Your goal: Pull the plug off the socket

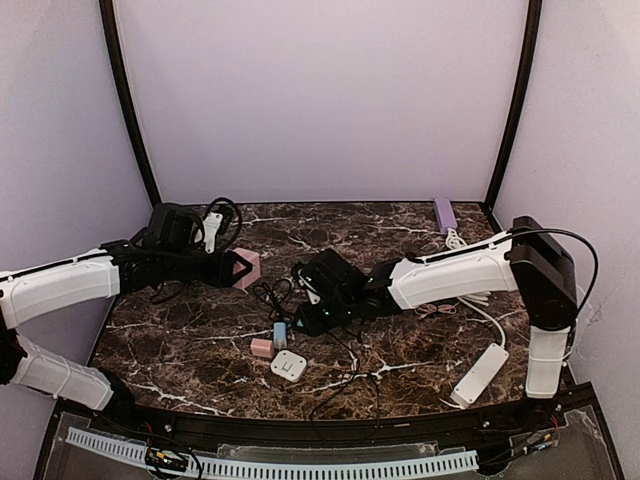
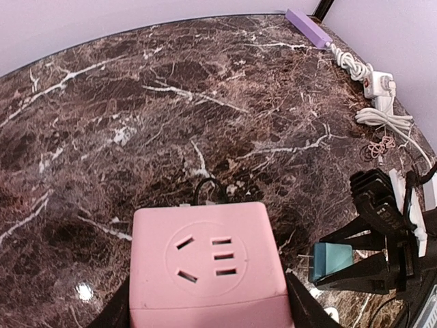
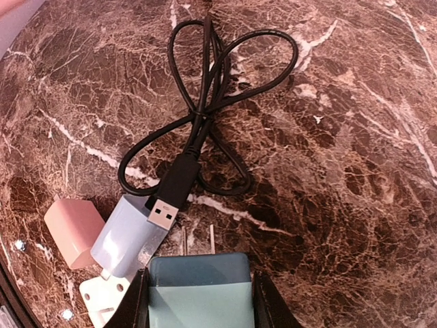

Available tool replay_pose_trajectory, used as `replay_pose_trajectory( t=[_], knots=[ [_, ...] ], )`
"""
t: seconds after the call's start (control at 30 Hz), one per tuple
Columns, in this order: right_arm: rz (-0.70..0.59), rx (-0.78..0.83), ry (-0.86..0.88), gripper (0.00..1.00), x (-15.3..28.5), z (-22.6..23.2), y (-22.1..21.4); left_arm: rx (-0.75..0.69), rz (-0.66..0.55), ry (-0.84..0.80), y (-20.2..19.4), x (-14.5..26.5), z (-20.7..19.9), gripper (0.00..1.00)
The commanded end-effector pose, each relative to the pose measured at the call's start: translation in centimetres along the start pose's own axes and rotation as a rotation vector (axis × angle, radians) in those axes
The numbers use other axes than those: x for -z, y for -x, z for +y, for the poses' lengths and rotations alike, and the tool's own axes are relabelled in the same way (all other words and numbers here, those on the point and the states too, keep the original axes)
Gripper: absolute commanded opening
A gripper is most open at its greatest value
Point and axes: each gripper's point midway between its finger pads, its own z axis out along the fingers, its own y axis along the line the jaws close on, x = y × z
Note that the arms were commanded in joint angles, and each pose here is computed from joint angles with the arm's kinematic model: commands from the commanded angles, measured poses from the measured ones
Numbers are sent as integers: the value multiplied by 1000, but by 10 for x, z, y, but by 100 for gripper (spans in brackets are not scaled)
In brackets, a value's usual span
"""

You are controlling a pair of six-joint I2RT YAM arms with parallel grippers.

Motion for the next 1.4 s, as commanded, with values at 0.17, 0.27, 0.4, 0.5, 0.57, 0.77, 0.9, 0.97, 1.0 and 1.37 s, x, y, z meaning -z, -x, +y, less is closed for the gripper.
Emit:
replay_pose_trajectory(
  t=[0.17,0.27,0.4,0.5,0.57,0.77,0.9,0.97,1.0,1.37],
  knots=[
    [36,12,68,21,-23,16,-10,80,26,20,-50,1,12,1],
    [41,7,67,29,-25,15,-13,80,17,18,-58,8,13,1],
    [35,3,70,45,-24,15,-12,95,29,11,-77,12,15,1],
    [24,6,71,60,-22,15,-11,95,17,-18,-81,14,9,1],
    [15,12,72,68,-18,15,-9,83,12,-35,-84,14,5,1],
    [-32,18,51,84,0,8,-1,16,-7,-73,-85,9,-8,1],
    [-60,4,19,92,12,-3,2,-9,-19,-71,-84,3,-9,1],
    [-71,-6,6,93,16,-9,2,-18,-26,-71,-83,0,-10,0],
    [-75,-11,2,94,18,-12,2,-21,-29,-69,-83,-3,-10,0],
    [-113,-109,-51,97,28,-41,2,-33,-9,-27,-92,-28,-5,7]
  ],
)
